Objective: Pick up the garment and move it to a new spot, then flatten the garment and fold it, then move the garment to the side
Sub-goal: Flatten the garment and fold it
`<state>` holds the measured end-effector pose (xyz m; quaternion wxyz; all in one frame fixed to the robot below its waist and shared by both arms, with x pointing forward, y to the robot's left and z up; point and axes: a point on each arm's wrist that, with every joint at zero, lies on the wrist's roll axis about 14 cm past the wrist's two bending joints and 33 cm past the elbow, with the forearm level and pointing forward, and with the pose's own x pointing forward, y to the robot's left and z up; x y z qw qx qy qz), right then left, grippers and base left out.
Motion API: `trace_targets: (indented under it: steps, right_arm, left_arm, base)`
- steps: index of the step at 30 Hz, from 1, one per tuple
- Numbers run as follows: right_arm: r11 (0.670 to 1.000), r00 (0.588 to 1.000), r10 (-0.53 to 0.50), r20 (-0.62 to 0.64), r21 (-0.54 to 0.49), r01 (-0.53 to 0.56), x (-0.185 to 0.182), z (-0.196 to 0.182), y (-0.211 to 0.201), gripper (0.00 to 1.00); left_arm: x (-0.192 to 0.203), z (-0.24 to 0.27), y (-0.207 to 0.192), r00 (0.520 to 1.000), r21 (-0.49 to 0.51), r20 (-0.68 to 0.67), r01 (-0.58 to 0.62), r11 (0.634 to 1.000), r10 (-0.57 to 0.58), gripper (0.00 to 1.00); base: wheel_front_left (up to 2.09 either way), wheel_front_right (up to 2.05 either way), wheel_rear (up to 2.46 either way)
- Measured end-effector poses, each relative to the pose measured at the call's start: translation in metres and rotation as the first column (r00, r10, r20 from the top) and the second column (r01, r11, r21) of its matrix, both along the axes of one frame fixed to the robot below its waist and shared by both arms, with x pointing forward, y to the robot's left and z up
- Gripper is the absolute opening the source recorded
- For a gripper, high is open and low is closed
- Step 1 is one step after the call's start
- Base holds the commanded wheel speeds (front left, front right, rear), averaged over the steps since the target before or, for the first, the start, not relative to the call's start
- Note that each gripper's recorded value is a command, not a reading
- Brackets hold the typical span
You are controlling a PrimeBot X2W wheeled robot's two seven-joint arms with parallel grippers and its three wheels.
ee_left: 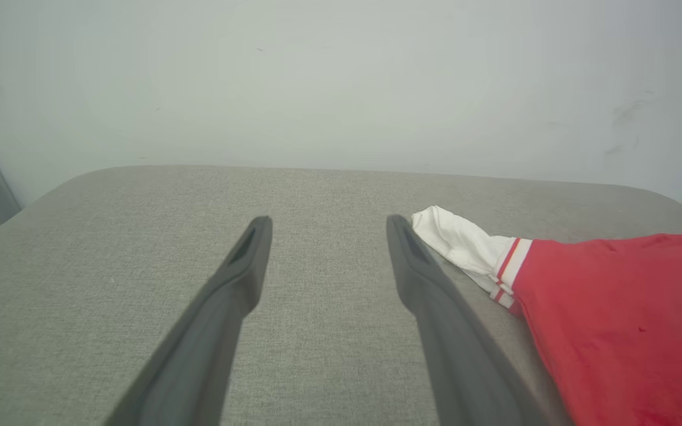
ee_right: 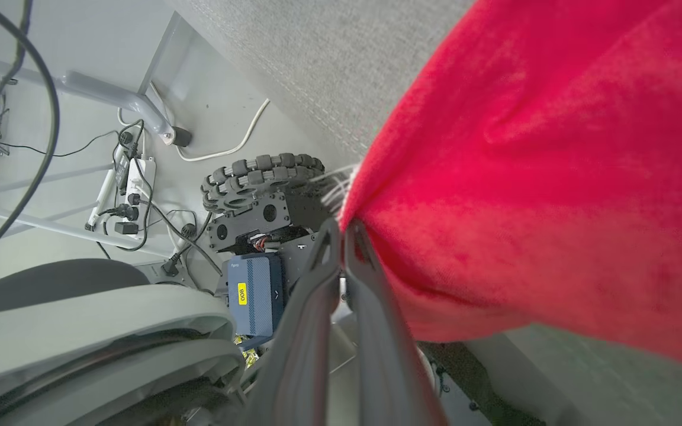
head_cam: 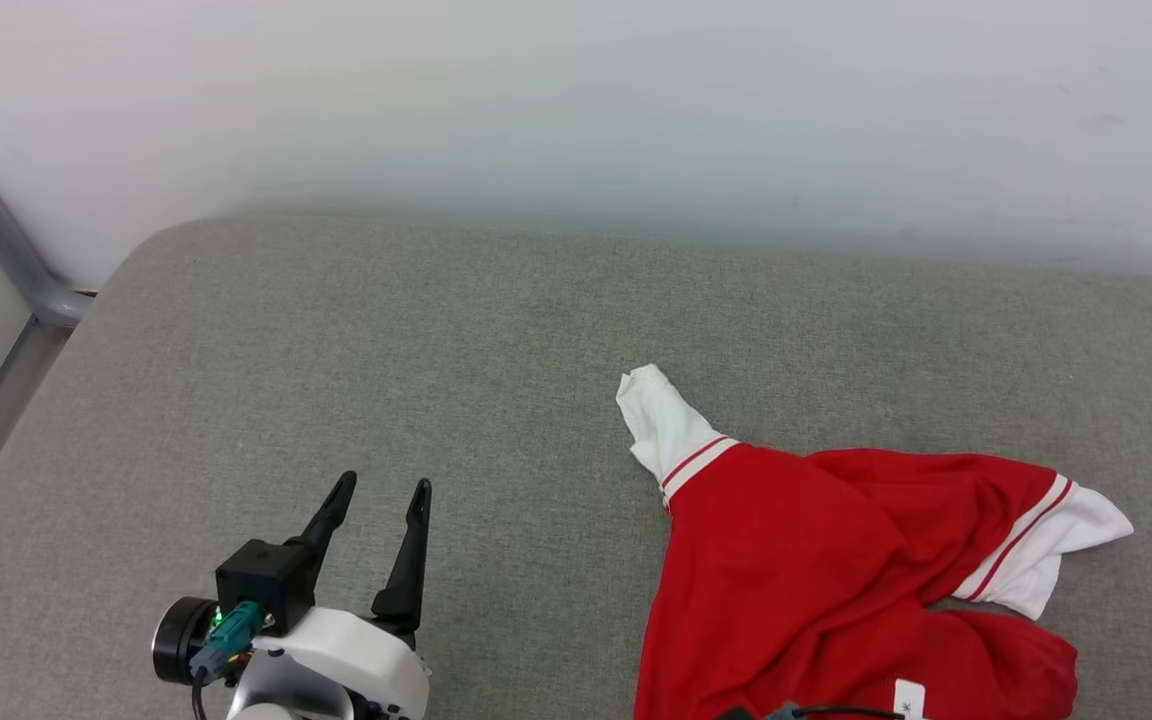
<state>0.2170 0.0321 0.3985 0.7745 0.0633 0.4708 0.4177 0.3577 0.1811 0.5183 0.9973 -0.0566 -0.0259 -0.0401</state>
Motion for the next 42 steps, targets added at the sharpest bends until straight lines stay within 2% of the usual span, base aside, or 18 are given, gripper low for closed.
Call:
trace_targets:
  steps: [2, 3, 4, 7, 11, 12, 16, 24, 30, 33, 36, 40, 42]
  right_arm:
    - [1.0, 1.0, -0.014, -0.018, 0.0, 0.014, -0.005, -0.004, -0.002, 0.0]
    - [0.999, 1.0, -0.03, -0.006, 0.012, 0.03, -0.003, -0.003, -0.002, 0.28]
    - [0.999, 0.999, -0.047, 0.022, 0.022, 0.046, 0.002, 0.0, -0.002, 1.0]
    - [0.99, 0.98, -0.128, 0.154, 0.081, 0.117, 0.027, 0.019, -0.005, 1.0]
    - [0.971, 0.921, -0.219, 0.322, 0.169, 0.172, 0.053, 0.048, -0.008, 1.0]
    - [0.939, 0.85, -0.318, 0.419, 0.26, 0.224, 0.073, 0.073, -0.016, 1.0]
    - [0.881, 0.708, -0.464, 0.532, 0.364, 0.304, 0.102, 0.103, -0.042, 1.0]
    - [0.776, 0.431, -0.607, 0.668, 0.382, 0.502, 0.143, 0.127, -0.134, 1.0]
    - [0.662, 0.266, -0.666, 0.697, 0.387, 0.642, 0.151, 0.135, -0.206, 1.0]
    - [0.62, 0.209, -0.673, 0.71, 0.387, 0.683, 0.149, 0.141, -0.231, 1.0]
    - [0.589, 0.181, -0.675, 0.715, 0.375, 0.716, 0.148, 0.142, -0.248, 1.0]
    - [0.564, 0.163, -0.676, 0.719, 0.362, 0.743, 0.152, 0.142, -0.262, 1.0]
    - [0.555, 0.167, -0.676, 0.717, 0.348, 0.755, 0.154, 0.138, -0.266, 1.0]
  left_arm:
    - [-0.001, -0.001, 0.001, 1.0, 0.001, -0.003, -0.003, 1.0, 0.003, 1.0]
    - [-0.001, -0.001, 0.001, 1.0, 0.002, -0.003, -0.004, 1.0, 0.004, 1.0]
    - [-0.001, -0.001, 0.002, 1.0, 0.002, -0.004, -0.005, 1.0, 0.005, 1.0]
    - [-0.002, -0.002, 0.001, 1.0, 0.002, -0.008, -0.005, 1.0, 0.005, 1.0]
    - [-0.002, -0.002, -0.001, 1.0, 0.001, -0.008, 0.002, 1.0, -0.002, 1.0]
    - [-0.002, -0.002, -0.001, 1.0, 0.003, -0.009, 0.003, 1.0, -0.003, 1.0]
    - [-0.001, -0.001, -0.002, 1.0, 0.006, -0.005, 0.003, 1.0, -0.002, 1.0]
    - [0.001, 0.001, -0.001, 1.0, 0.015, 0.002, -0.007, 1.0, 0.007, 1.0]
    - [0.005, 0.001, -0.002, 1.0, 0.032, 0.003, -0.003, 0.999, 0.003, 1.0]
    - [0.011, 0.002, -0.007, 1.0, 0.038, 0.0, 0.018, 0.999, -0.018, 1.0]
    - [0.023, 0.004, -0.017, 0.998, 0.031, -0.013, 0.062, 0.998, -0.061, 1.0]
    - [0.046, 0.007, -0.04, 0.987, 0.022, -0.045, 0.154, 0.988, -0.153, 1.0]
    - [0.059, 0.005, -0.055, 0.976, 0.015, -0.073, 0.206, 0.978, -0.205, 1.0]
  base:
    - [0.0, 0.0, 0.0]
    - [0.0, 0.0, 0.0]
    - [0.0, 0.0, 0.0]
    - [0.0, 0.0, 0.0]
    - [0.0, 0.0, 0.0]
    - [0.0, 0.0, 0.0]
    - [0.0, 0.0, 0.0]
    - [0.0, 0.0, 0.0]
    - [0.0, 0.0, 0.0]
    - [0.0, 0.0, 0.0]
    - [0.0, 0.0, 0.0]
    - [0.0, 0.0, 0.0]
    - [0.0, 0.0, 0.0]
